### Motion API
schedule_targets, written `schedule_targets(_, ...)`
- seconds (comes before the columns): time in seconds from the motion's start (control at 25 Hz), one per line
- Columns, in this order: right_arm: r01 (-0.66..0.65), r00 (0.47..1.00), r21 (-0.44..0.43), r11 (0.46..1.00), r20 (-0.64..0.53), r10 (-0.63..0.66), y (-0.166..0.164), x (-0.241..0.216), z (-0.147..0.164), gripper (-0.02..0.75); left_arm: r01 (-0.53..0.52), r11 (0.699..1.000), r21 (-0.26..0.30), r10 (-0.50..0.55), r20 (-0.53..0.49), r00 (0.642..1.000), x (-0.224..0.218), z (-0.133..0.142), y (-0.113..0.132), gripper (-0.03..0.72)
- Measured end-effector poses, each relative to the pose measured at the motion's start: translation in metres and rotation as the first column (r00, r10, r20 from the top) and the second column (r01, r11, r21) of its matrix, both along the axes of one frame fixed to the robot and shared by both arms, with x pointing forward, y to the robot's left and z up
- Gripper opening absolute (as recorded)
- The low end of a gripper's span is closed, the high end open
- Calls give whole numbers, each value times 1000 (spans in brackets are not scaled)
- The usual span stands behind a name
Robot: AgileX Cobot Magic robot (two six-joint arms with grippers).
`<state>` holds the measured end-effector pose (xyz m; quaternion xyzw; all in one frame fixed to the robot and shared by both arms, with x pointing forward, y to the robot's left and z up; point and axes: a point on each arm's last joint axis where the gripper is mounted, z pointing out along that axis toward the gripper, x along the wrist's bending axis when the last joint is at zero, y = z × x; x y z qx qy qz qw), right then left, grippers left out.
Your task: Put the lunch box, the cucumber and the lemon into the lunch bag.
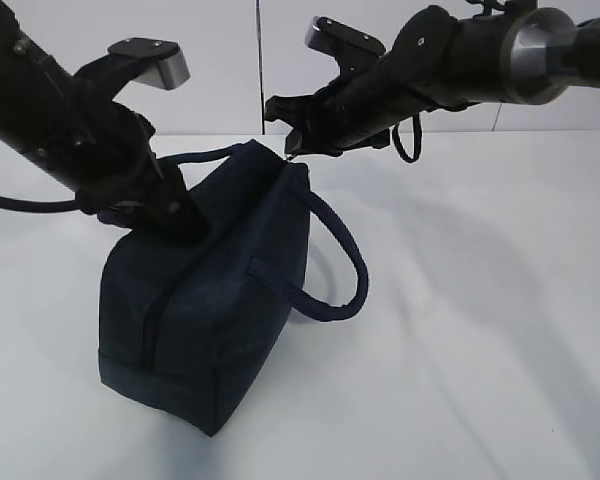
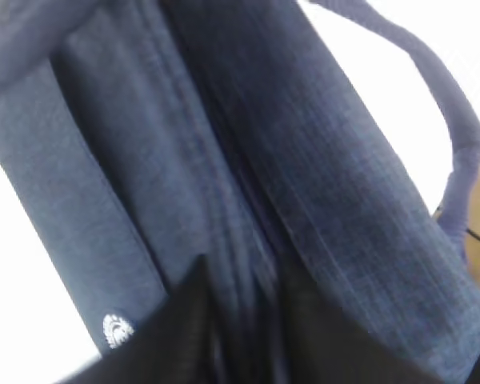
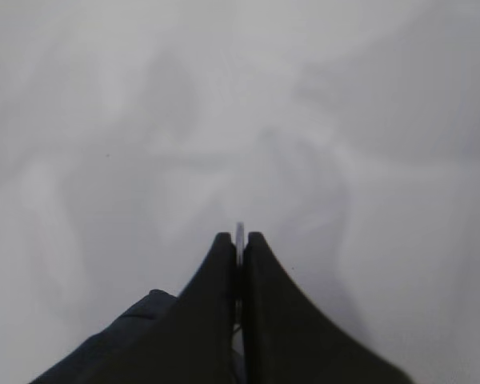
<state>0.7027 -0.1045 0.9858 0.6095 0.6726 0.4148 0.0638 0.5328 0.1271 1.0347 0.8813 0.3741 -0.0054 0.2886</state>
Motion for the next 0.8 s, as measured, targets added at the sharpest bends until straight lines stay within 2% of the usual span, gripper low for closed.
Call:
schedule_targets(0.08,-1,1000,0,1000,-1,1,0,0,0,0,-7,1000,-13,8,21,1000,3,5,-1,336)
schedule_targets(0.12,-2,1000,-1,1000,-1,2,0,0,0,0,-12,1000,-24,13,36,999,5,9,-2,386)
schedule_targets(0.16,-1,1000,1,1000,-2,1,0,0,0,0,-18,999,-37,20,49,999,7,13,-3,425)
schedule_targets(0.24,-1,1000,1,1000,-2,1,0,0,0,0,-32,997,-69,37,79,996,11,22,-6,456)
schedule_targets(0.48,-4,1000,1,1000,-2,4,0,0,0,0,-68,990,-120,81,104,991,25,36,-12,438)
schedule_targets(0.68,-8,1000,-1,1000,-2,8,0,0,0,0,-111,985,-129,118,44,992,45,19,-17,411)
schedule_targets(0.8,-8,1000,0,1000,-2,8,0,0,0,0,-129,983,-133,133,19,991,54,10,-18,351)
